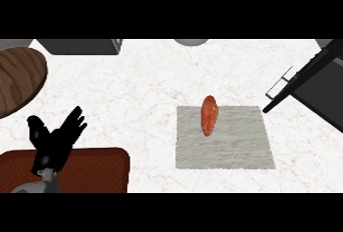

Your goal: Pick the squash from the placemat and place it in the tiered shelf

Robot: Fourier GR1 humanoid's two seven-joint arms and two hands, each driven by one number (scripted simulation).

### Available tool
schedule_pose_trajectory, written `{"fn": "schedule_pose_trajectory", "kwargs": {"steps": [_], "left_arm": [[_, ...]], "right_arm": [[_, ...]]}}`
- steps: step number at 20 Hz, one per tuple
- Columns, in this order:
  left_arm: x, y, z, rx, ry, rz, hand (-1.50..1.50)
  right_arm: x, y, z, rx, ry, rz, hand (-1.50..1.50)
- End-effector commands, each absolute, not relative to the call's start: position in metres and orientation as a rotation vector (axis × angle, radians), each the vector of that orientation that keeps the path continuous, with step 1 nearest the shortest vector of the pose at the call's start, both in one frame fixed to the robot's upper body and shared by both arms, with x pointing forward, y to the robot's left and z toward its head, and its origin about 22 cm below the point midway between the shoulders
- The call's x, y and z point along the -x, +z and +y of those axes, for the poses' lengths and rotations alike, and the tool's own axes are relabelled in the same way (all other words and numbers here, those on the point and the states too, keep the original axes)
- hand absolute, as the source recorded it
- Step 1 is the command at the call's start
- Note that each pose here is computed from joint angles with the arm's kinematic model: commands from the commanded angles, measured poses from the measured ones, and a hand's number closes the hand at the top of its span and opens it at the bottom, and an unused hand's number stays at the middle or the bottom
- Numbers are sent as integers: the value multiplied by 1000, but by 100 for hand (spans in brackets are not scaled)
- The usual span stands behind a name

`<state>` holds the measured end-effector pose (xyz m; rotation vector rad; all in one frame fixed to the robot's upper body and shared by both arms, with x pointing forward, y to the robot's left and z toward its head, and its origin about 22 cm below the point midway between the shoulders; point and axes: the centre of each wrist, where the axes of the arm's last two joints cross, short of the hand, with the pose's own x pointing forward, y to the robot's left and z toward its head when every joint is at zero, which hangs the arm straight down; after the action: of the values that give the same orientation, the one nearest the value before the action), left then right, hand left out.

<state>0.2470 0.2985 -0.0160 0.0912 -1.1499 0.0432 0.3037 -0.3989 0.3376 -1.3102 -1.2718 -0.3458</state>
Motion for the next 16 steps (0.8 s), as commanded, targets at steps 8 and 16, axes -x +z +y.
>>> {"fn": "schedule_pose_trajectory", "kwargs": {"steps": [8, 16], "left_arm": [[-249, -23, 283, -98, 56, -1110, 0], [-242, -27, 297, -104, 74, -1107, 0]], "right_arm": [[-260, 379, -423, 1261, -740, -1436, -150], [-201, 388, -449, 1449, -988, -1339, -150]]}}
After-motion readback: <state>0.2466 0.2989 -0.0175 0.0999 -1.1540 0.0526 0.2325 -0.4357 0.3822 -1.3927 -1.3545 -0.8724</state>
